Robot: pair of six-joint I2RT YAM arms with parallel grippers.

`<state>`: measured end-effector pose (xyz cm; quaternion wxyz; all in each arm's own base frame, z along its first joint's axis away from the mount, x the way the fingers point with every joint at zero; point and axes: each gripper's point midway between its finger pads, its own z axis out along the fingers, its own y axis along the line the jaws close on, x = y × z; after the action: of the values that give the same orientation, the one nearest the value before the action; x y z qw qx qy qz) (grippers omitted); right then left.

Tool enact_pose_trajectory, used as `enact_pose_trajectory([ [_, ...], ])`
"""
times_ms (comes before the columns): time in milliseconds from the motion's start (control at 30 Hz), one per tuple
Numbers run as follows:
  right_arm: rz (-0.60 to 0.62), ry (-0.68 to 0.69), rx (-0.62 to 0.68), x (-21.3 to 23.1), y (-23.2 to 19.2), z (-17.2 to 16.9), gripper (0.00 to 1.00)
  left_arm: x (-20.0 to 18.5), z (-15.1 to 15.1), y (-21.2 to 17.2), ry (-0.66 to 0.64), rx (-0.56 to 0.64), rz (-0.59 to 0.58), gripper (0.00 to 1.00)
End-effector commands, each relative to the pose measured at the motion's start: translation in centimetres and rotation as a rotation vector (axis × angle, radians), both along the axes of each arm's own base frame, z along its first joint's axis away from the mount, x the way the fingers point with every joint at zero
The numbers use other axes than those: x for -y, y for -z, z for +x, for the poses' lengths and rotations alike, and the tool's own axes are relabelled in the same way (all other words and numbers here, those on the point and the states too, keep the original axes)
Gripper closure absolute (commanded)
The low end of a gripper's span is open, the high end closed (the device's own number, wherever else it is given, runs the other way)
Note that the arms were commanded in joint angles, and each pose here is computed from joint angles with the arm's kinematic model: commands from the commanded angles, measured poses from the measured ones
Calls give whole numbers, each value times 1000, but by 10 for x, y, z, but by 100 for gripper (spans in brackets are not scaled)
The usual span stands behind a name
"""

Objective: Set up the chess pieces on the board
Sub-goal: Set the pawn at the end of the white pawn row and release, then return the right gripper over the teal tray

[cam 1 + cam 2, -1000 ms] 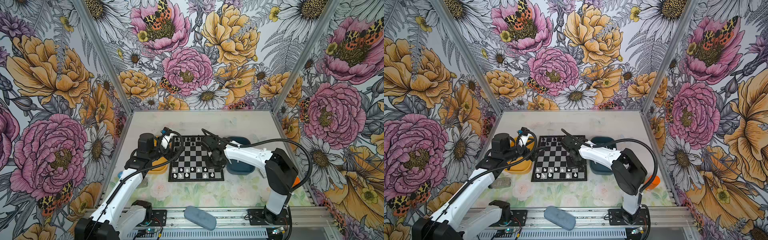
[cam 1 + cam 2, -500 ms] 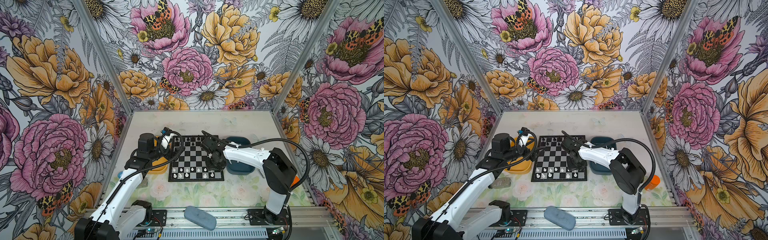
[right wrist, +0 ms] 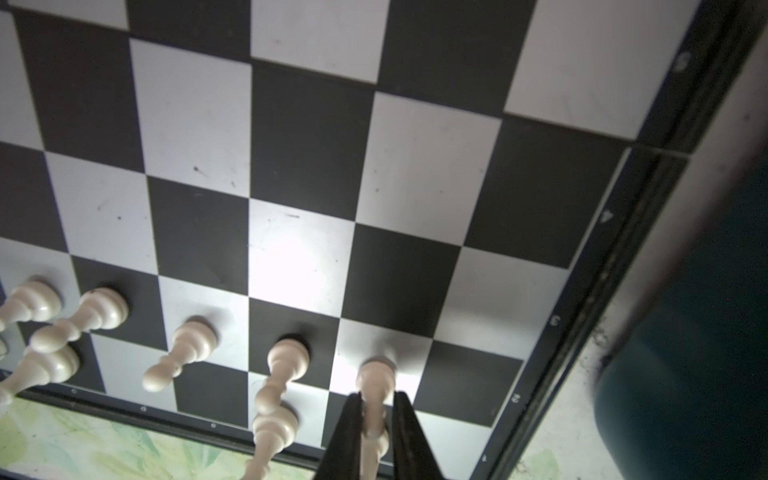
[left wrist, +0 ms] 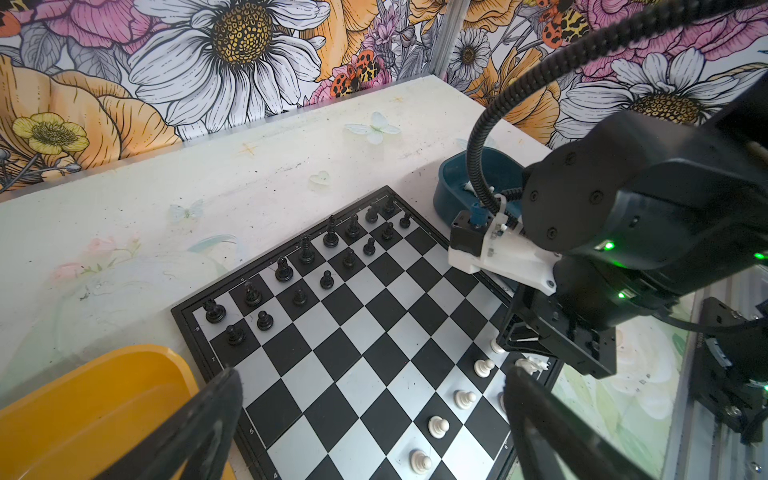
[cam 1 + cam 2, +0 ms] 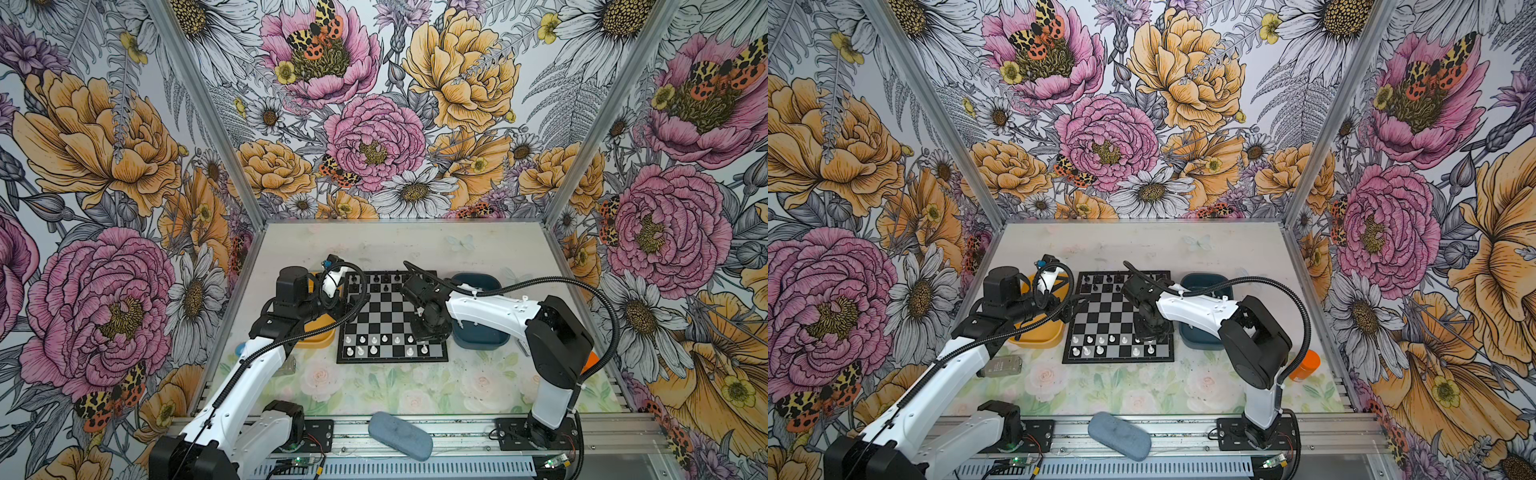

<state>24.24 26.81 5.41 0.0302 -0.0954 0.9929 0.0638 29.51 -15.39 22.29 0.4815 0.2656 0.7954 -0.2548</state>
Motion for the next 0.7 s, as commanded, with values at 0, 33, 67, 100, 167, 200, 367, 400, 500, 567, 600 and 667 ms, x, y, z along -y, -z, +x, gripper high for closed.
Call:
enact_pose_trajectory([
  [0, 0, 8, 18, -3, 2, 4, 76, 3, 0, -17, 19, 60, -11, 1],
  [33, 2, 10, 21, -3, 1, 4, 76, 3, 0, -17, 20, 61, -11, 1],
  [67, 3, 12, 24, -4, 0, 5, 76, 3, 0, -17, 18, 60, -11, 1],
  [100, 6, 13, 29, -4, -2, 5, 75, 3, 0, -17, 18, 61, -10, 1],
  [167, 12, 16, 41, -5, -6, 7, 73, 3, -1, -17, 20, 62, -11, 1],
  [200, 14, 18, 46, -5, -8, 8, 73, 3, 0, -17, 18, 62, -11, 1],
  [367, 51, 32, 78, -4, -25, 15, 71, 4, -1, -16, 20, 60, -10, 1],
  [400, 63, 31, 84, -5, -30, 15, 71, 3, 0, -16, 16, 61, -10, 1],
  [500, 98, 88, 127, 13, -50, 33, 71, 3, 0, -17, 19, 63, -9, 1],
  [567, 110, 121, 161, 29, -64, 42, 70, 3, 0, -16, 20, 61, -10, 1],
  [600, 109, 136, 174, 37, -68, 45, 70, 3, 0, -16, 20, 63, -10, 1],
  [667, 82, 164, 189, 60, -76, 51, 69, 3, 1, -16, 18, 61, -9, 1],
])
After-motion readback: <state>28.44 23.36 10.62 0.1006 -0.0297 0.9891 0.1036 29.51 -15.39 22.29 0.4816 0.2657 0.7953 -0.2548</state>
